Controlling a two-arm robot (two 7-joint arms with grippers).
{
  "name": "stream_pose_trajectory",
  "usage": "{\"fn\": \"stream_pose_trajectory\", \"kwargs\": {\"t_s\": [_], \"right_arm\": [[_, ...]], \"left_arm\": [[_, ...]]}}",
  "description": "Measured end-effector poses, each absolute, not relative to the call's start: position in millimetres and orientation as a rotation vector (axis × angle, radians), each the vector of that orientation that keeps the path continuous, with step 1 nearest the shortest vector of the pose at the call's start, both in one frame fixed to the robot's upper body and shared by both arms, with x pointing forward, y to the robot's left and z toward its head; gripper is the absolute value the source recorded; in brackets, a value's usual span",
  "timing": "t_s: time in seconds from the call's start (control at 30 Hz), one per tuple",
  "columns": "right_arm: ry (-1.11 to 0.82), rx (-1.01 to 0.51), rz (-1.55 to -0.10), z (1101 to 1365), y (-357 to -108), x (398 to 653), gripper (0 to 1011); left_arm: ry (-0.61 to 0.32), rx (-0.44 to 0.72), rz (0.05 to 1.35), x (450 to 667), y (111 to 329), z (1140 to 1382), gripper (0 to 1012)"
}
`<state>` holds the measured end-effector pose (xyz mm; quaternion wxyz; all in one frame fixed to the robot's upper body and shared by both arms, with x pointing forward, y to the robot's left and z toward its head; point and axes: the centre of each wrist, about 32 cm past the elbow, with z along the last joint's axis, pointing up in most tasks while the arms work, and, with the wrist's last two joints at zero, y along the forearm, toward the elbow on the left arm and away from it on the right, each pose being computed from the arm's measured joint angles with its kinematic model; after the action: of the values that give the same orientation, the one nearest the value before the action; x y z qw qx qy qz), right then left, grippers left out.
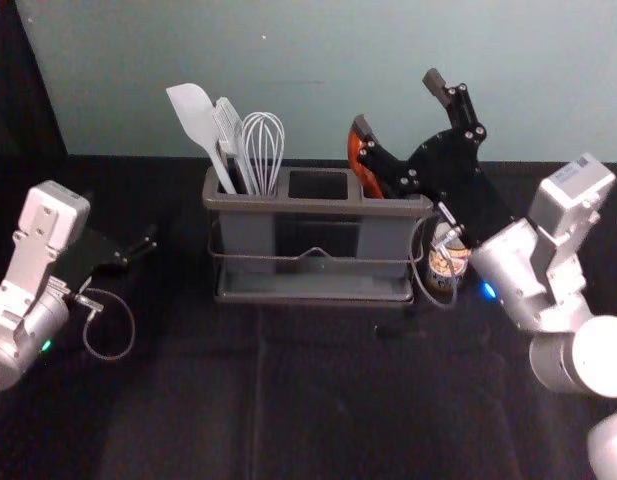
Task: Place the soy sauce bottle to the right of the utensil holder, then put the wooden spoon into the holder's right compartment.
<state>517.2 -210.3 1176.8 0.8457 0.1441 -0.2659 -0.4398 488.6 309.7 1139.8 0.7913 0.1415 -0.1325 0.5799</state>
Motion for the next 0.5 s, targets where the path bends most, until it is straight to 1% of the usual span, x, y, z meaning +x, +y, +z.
{"fn": "stream_pose_trajectory", "kwargs": {"t_s": [0.07,0.2,0.33,0.47,0.5], "right_arm": [[-0.555,0.299,-0.932,1177.4,-211.1,513.6,1002],[-0.529,0.268,-0.945,1184.4,-214.9,493.9,1003],[-0.487,0.18,-0.958,1191.7,-219.8,469.2,1002],[-0.444,0.107,-0.977,1197.7,-223.1,451.2,1003],[-0.425,0.078,-0.987,1199.9,-224.1,442.9,1003]], "left_arm": [[-0.285,0.304,1.248,488.6,309.7,1139.8,1005],[-0.285,0.304,1.248,488.6,309.7,1139.8,1005],[-0.285,0.304,1.248,488.6,309.6,1139.8,1005],[-0.285,0.304,1.248,488.6,309.7,1139.8,1005],[-0.285,0.304,1.248,488.6,309.7,1139.8,1005]]}}
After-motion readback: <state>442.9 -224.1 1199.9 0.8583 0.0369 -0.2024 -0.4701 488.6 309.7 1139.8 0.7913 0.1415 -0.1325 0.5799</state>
